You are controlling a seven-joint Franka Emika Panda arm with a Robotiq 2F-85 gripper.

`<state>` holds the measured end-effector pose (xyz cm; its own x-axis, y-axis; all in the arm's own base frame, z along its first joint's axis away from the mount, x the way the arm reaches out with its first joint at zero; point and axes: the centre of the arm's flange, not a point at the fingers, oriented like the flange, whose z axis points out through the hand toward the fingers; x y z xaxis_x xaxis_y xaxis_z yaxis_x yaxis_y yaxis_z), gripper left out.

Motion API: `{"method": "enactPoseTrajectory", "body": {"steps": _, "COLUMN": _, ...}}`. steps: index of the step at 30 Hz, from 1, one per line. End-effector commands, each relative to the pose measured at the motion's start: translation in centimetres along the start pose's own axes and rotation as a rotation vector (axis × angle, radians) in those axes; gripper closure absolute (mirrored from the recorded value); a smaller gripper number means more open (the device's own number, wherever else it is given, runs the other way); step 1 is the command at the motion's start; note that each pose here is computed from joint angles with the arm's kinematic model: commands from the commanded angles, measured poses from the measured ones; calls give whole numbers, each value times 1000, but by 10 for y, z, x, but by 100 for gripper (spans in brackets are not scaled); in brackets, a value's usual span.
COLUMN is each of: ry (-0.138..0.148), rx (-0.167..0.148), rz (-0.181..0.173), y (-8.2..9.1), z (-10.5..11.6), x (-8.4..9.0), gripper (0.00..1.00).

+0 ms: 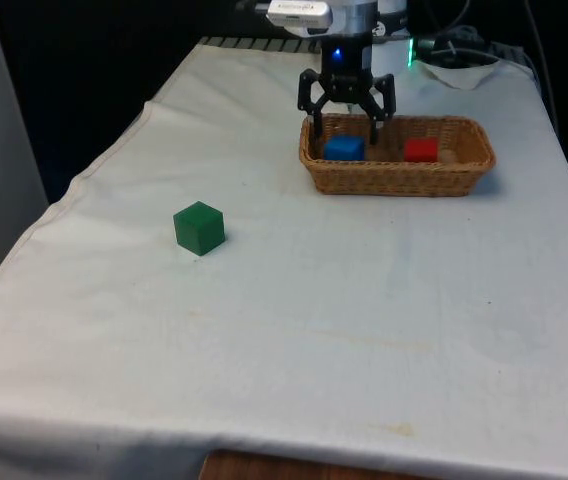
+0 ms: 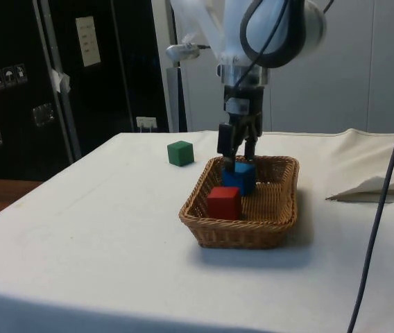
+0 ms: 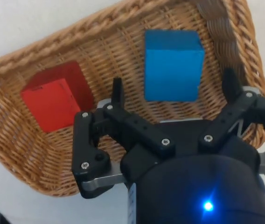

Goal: Pick up exactly two blocks and place them into the basket.

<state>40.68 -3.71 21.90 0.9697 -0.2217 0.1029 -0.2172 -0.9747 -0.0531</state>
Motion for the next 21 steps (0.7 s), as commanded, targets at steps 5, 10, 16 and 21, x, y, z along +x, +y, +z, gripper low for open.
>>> {"method": "enactPoseTrajectory", "body": {"steps": 5, "ry": -6, "rx": 33, "rz": -18, "y": 0, "z": -22, "x": 19, "gripper": 0}}
{"method": "enactPoseTrajectory", "body": {"steps": 10, "ry": -8, "rx": 49, "rz": -24, "y": -1, "z": -34, "x": 30, "gripper": 0}}
{"method": "enactPoseTrajectory", "body": {"steps": 16, "ry": -10, "rx": 68, "rz": -40, "y": -3, "z": -52, "x": 49, "gripper": 0}}
{"method": "enactPoseTrajectory", "body": {"steps": 21, "ry": -12, "rx": 73, "rz": -58, "y": -5, "z": -58, "x": 59, "gripper": 0}}
